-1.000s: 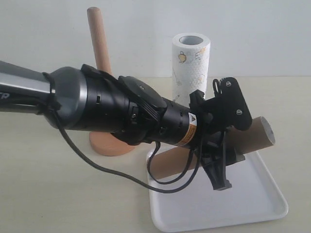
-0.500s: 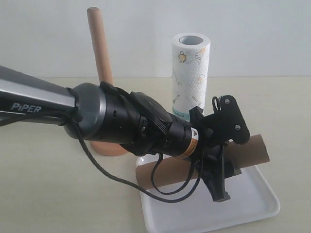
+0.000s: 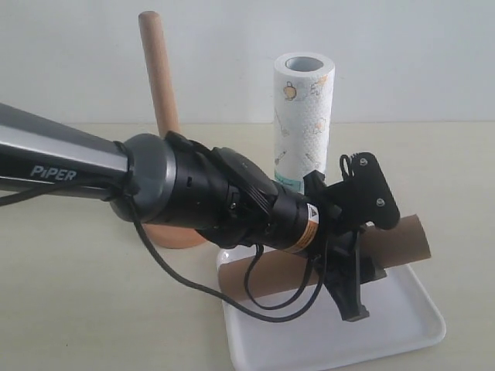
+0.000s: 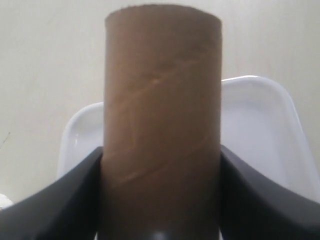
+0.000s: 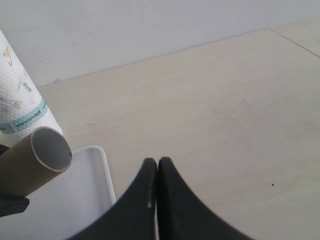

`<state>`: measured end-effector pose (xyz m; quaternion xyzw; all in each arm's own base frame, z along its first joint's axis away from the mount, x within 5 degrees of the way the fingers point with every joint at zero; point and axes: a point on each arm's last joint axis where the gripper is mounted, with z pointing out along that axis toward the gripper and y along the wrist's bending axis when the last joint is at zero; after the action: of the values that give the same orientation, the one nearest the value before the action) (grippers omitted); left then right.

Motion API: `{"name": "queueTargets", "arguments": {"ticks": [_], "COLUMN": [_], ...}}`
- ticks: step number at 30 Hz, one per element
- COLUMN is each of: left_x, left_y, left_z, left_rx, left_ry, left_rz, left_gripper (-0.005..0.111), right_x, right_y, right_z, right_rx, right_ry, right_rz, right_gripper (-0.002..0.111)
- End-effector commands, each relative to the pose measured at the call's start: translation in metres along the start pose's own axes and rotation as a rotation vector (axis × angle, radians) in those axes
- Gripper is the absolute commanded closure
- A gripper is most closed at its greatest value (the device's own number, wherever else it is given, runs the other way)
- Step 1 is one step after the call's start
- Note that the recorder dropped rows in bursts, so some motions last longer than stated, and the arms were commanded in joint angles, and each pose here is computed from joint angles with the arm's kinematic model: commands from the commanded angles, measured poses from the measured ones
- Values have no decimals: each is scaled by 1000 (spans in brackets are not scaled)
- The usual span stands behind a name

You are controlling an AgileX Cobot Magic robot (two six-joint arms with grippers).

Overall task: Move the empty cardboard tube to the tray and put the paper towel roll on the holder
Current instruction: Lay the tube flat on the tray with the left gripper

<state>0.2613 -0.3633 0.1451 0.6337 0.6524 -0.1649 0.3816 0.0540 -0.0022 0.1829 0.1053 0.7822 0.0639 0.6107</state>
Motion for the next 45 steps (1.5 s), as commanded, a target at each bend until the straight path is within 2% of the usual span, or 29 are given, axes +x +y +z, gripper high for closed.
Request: {"name": "queueTargets", "arguments": {"ticks": [1,3,6,16,20,22,39,45], "left_x": [2,3,4,4,4,4,4,-6], "left_y": [-1,-1,-1,-1,-1,-1,0,3], "left_z": [4,5,5,5,5,5,5,-5], "left_rx": [9,7,8,8,6,6,1,-9], "left_ry": [3,6,7,7,8,8,10,-18], "left_rz": [-20,-20,-21,-3,-3,-8,-12,-61], "left_gripper": [70,63,58,57,39,33,33,33], "right_x": [-1,-1,-1,-1,-1,-1,-1,-1], "right_y": [0,0,0,0,0,0,0,0], "right_z": [0,0,0,0,0,0,0,0], "right_rx": [5,5,5,5,5,5,5,5], "right_ry": [-13,-13,-13,-13,-13,-13,-15,-15], "right_rz": [-7,-7,-7,-7,-7,-7,-7,-7], "right_gripper": [108,108,108,108,108,108,108,108]}}
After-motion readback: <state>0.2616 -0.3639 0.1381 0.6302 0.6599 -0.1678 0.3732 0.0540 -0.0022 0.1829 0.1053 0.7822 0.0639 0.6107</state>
